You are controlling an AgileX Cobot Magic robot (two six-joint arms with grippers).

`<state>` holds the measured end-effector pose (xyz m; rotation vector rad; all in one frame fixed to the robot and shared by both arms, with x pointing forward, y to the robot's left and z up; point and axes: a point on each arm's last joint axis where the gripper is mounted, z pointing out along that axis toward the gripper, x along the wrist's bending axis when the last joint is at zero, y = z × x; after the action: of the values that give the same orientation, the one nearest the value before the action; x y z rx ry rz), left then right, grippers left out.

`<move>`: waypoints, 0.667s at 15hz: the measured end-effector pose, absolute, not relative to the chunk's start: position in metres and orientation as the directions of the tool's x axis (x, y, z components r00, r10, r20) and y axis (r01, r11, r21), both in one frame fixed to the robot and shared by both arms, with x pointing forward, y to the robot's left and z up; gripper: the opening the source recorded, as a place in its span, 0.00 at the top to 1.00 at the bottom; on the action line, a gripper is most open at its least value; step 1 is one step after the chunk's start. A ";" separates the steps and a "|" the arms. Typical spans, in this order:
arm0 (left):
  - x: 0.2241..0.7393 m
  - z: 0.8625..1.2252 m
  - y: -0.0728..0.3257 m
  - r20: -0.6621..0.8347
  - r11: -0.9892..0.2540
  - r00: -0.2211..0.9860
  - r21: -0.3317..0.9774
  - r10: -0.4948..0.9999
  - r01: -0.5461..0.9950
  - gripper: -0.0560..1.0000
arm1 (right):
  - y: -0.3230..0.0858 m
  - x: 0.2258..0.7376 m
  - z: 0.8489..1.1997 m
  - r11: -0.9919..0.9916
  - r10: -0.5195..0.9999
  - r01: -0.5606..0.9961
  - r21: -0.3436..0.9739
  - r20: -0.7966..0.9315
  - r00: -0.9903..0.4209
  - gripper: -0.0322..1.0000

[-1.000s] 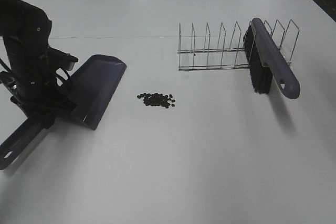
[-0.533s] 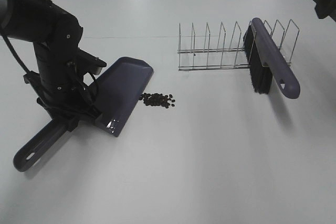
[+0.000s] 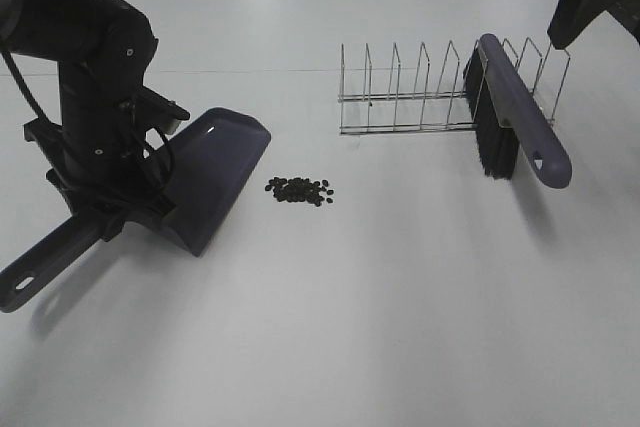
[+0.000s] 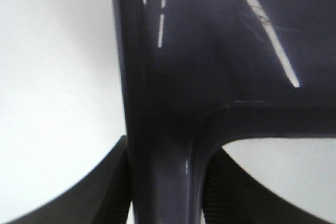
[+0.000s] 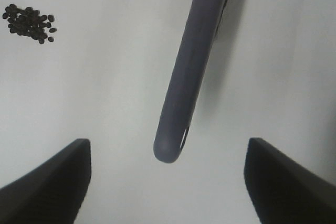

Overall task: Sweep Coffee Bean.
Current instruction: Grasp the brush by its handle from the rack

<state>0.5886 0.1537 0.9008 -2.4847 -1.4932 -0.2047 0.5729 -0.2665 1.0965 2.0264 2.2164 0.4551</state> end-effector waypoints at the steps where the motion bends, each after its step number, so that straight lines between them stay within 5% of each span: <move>1: 0.591 0.901 0.158 0.239 -0.441 0.459 -0.126 0.856 0.888 0.63 | -0.266 0.581 1.096 0.066 0.986 0.954 0.291 0.126 -0.107 0.29; 10: 0.595 0.898 0.150 0.125 -0.430 0.431 -0.035 0.894 0.902 0.63 | -0.261 0.662 1.044 0.067 0.987 0.969 0.236 0.130 -0.100 0.29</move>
<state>0.5951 0.1499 0.8983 -2.5741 -1.6212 -0.1336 0.6624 -0.2608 1.0436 2.0630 2.2459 0.4068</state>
